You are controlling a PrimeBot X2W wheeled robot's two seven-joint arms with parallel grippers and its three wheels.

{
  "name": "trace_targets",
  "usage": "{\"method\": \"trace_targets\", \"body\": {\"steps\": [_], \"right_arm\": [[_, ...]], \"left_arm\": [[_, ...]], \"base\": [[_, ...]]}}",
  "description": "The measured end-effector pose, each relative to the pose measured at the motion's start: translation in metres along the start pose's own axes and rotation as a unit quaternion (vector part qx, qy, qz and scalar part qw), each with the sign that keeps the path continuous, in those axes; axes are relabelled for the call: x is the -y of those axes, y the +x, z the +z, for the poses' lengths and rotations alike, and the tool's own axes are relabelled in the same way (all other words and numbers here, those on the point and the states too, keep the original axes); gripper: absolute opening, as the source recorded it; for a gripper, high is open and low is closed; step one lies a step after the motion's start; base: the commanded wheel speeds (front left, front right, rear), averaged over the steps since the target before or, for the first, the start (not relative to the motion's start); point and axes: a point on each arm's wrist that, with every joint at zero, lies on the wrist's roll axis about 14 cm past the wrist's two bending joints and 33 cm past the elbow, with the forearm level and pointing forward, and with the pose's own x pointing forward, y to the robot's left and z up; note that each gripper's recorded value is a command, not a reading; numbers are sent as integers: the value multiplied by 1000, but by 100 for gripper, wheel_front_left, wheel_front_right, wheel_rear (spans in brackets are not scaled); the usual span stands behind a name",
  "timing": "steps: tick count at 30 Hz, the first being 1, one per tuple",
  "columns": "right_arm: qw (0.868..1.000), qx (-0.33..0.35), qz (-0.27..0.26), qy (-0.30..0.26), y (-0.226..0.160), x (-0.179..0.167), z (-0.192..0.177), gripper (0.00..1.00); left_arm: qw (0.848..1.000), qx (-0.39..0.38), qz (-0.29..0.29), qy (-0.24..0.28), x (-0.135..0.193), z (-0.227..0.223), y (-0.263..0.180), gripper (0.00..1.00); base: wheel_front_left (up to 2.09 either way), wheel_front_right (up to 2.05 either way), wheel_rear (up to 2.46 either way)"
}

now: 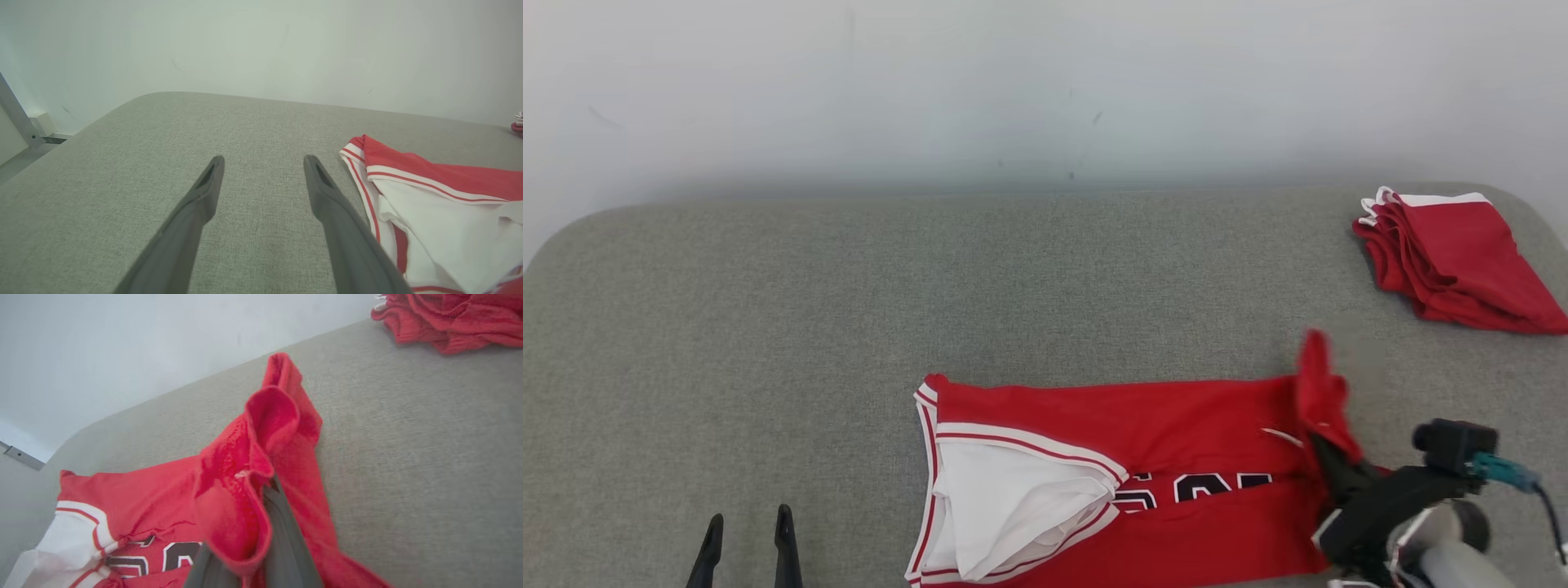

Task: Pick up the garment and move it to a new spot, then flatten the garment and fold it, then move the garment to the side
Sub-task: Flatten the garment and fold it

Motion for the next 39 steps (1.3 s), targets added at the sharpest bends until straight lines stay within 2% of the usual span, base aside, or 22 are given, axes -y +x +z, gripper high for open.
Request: {"method": "trace_targets", "body": {"steps": [5, 12, 19, 27, 34, 39], "right_arm": [[996, 6, 76, 34, 9, -61, 2, 0], [981, -3, 178, 77, 17, -150, -3, 0], [968, -29, 230, 97, 22, -205, -17, 0], [961, -68, 256, 82, 35, -237, -40, 0], [964, -115, 238, 42, 48, -230, -78, 0], [960, -123, 250, 43, 51, -241, -89, 0]], "left_arm": [[1000, -2, 0, 0, 1, -1, -2, 100], [1000, -4, 9, -9, -2, -3, -9, 100], [1000, 0, 14, -14, -4, 0, -11, 100], [1000, -4, 22, -23, -6, -3, -12, 100], [999, -2, 29, -30, -9, -1, -11, 100], [999, -2, 42, -31, -16, -1, -14, 100]], "base": [[0, 0, 0], [0, 0, 0], [0, 0, 0], [0, 0, 0], [0, 0, 0], [0, 0, 0]]}}
